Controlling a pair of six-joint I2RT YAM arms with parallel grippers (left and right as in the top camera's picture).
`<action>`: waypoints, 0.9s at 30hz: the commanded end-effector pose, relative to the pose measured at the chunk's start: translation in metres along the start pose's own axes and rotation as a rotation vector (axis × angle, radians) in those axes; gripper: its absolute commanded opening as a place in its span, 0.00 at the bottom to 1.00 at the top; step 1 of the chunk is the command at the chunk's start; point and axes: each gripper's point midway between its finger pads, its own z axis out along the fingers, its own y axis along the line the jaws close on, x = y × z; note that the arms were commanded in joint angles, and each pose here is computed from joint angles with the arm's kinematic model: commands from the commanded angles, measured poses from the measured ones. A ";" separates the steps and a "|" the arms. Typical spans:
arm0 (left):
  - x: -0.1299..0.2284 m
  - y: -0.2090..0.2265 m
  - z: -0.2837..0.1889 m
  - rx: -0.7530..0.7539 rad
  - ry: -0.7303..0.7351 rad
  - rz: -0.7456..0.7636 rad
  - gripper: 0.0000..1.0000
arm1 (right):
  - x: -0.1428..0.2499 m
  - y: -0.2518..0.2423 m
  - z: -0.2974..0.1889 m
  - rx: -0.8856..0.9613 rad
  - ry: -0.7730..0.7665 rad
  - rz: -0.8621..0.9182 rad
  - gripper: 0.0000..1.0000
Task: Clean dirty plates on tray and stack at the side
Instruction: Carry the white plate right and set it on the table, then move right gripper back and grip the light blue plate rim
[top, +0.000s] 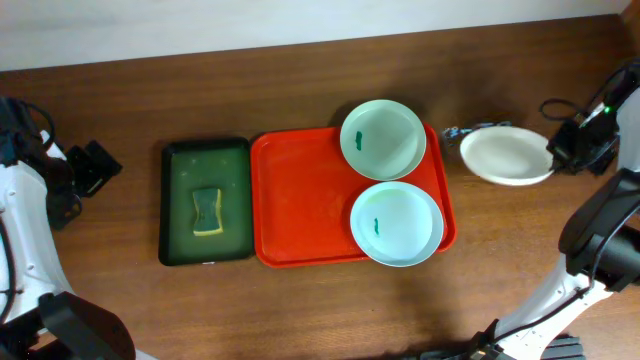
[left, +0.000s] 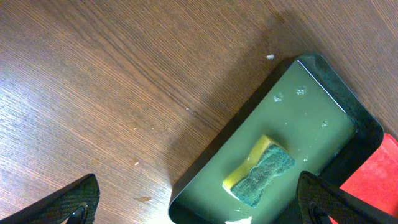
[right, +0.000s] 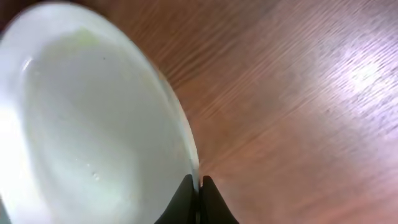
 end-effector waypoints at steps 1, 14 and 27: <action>-0.003 0.000 -0.008 0.003 -0.024 -0.011 0.99 | 0.010 -0.007 0.019 0.065 0.010 -0.024 0.04; -0.003 0.000 -0.008 0.003 -0.024 -0.011 0.99 | 0.077 0.068 0.002 0.004 0.180 -0.365 0.56; -0.003 0.000 -0.008 0.003 -0.024 -0.011 0.99 | 0.192 0.097 0.031 0.161 0.461 -0.670 0.56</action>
